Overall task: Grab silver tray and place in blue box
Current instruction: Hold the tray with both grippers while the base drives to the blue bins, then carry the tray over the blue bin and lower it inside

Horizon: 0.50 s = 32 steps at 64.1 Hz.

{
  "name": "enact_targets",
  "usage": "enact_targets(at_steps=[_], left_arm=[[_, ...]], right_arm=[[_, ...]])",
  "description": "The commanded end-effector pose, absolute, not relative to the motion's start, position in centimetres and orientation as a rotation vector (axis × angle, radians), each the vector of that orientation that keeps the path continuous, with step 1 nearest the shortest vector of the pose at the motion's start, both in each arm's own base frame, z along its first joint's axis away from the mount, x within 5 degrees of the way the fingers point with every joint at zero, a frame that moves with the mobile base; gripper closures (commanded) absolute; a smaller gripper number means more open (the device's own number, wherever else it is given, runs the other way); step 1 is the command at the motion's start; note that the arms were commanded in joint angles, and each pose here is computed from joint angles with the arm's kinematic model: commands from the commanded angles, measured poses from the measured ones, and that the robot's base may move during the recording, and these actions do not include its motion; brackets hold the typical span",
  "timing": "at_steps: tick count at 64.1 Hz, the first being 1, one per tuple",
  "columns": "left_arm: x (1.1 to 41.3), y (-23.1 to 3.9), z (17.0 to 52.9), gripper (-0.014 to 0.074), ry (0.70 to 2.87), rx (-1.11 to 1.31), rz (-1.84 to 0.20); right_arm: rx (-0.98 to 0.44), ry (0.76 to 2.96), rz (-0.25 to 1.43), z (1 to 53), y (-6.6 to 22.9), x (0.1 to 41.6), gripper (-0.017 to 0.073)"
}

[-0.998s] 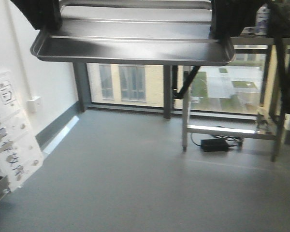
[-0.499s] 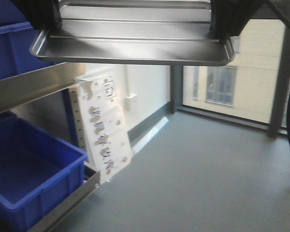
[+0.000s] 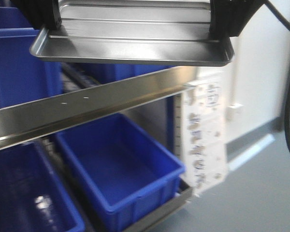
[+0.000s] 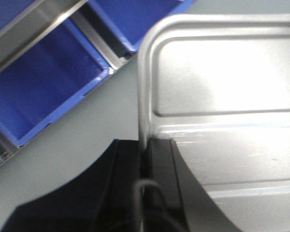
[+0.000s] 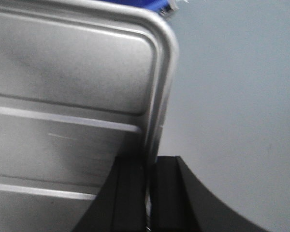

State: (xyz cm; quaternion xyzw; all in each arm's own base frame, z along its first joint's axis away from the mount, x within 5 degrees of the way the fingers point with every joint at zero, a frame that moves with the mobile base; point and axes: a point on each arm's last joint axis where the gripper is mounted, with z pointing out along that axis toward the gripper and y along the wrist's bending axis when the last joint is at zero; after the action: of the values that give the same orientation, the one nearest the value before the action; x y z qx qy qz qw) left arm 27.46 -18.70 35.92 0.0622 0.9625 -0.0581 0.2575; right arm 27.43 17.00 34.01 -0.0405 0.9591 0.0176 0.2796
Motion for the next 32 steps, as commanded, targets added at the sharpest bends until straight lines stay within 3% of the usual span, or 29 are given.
enact_targets(at_steps=[1, 32], left_arm=[[26.87, -18.78, 38.45, 0.069, 2.502, 0.183, -0.246], [26.87, -18.78, 38.45, 0.069, 2.502, 0.183, -0.246]], right_arm=[[-0.154, 2.444, 0.112, 36.72, 16.96, 27.13, 0.0503], [-0.154, 2.444, 0.112, 36.72, 16.96, 27.13, 0.0503]])
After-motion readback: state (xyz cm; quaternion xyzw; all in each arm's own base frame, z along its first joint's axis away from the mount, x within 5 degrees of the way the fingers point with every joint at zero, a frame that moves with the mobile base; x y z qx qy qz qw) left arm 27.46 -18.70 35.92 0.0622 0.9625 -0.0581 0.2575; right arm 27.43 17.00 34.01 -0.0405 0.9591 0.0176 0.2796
